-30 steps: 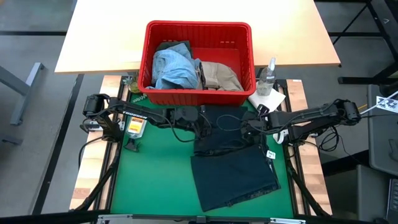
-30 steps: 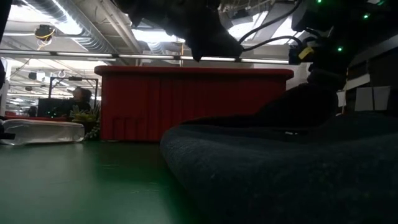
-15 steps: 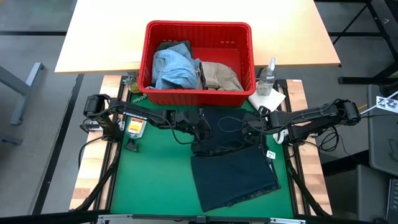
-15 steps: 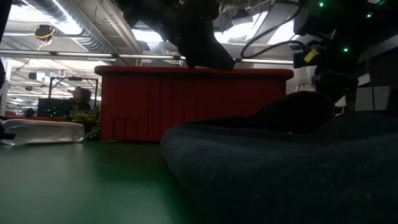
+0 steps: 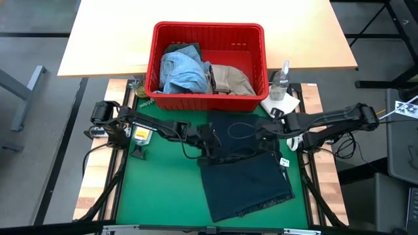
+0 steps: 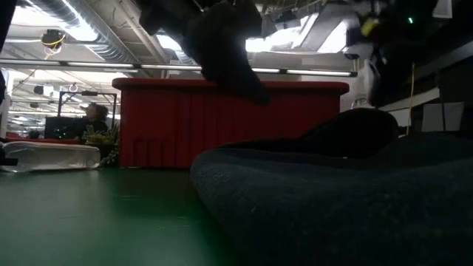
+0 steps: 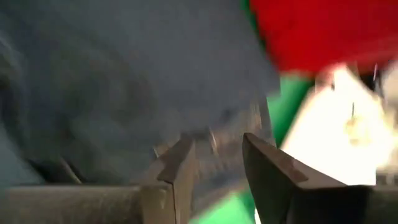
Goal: Fold laundry
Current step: Fold the dark blue jeans
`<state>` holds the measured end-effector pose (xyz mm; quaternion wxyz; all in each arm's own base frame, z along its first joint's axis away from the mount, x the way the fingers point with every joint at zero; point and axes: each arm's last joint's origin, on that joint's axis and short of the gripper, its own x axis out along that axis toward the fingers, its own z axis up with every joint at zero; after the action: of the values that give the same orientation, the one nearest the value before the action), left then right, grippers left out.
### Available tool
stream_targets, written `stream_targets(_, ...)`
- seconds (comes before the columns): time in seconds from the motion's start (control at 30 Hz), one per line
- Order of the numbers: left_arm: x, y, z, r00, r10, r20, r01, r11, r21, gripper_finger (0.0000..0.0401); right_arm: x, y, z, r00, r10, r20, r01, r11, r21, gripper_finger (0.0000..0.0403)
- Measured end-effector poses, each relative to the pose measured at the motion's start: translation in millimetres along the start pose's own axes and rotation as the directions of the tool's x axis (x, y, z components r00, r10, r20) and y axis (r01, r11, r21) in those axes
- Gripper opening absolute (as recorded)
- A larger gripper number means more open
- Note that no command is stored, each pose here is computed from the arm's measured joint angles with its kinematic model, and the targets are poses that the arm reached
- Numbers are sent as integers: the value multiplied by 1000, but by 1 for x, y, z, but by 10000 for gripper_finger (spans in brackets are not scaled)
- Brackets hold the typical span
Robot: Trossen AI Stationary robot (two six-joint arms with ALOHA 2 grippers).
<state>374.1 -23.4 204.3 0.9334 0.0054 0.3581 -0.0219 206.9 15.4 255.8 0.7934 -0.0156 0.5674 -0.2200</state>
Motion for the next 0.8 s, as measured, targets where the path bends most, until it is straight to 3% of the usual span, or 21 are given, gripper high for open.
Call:
stream_targets(0.17, 4, -3, -6, 999, -2, -52, 2, 1000, 6, 101, -7, 20, 16, 975, 23, 221, -7, 997, -74, 134)
stream_targets(0.33, 14, -7, -15, 995, -6, -96, 6, 1000, 7, 101, 10, 42, 15, 970, 76, 232, -38, 986, -165, 134)
stream_targets(0.6, 42, -16, -47, 959, -11, -284, 20, 999, 28, 101, 52, 74, -9, 994, 113, 16, -102, 946, -307, 134)
stream_targets(0.8, 50, -21, -53, 951, -10, -310, 24, 999, 42, 101, 84, 84, -25, 984, 108, -145, -152, 927, -344, 134)
